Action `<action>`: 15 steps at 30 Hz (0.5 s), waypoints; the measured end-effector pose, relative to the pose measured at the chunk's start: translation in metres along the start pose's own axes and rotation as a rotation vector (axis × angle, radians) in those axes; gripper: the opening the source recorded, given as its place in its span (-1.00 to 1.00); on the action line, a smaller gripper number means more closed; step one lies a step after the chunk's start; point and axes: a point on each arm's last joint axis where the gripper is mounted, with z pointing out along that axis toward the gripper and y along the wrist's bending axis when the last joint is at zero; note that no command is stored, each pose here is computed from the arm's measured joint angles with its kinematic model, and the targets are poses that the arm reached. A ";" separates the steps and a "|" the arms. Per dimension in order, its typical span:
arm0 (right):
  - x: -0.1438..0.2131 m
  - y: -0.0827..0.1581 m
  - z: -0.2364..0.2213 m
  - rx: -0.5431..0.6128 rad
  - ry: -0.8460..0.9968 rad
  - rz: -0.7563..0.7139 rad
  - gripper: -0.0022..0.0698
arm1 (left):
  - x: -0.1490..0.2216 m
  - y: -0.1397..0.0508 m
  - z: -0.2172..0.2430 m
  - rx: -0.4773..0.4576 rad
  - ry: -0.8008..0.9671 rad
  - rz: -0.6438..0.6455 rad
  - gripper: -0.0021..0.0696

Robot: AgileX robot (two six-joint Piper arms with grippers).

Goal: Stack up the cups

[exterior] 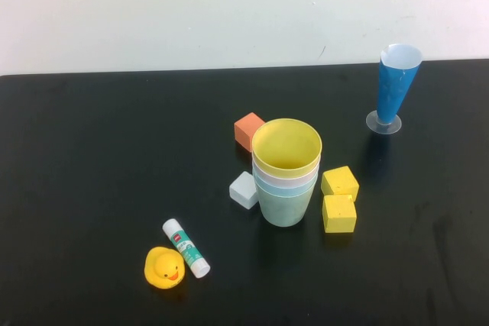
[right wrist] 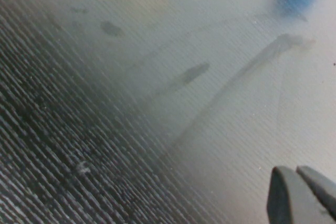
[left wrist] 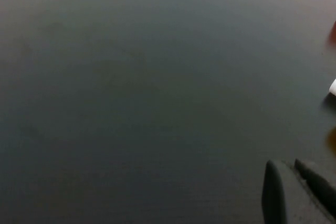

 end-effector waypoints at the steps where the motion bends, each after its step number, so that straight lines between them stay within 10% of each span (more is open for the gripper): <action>1: 0.000 0.000 0.000 0.000 0.000 0.000 -0.94 | 0.000 0.000 0.000 0.000 0.000 0.004 -0.94; 15: 0.000 0.000 0.000 0.000 0.000 0.000 -0.94 | 0.000 0.000 0.000 -0.001 0.000 0.083 -0.94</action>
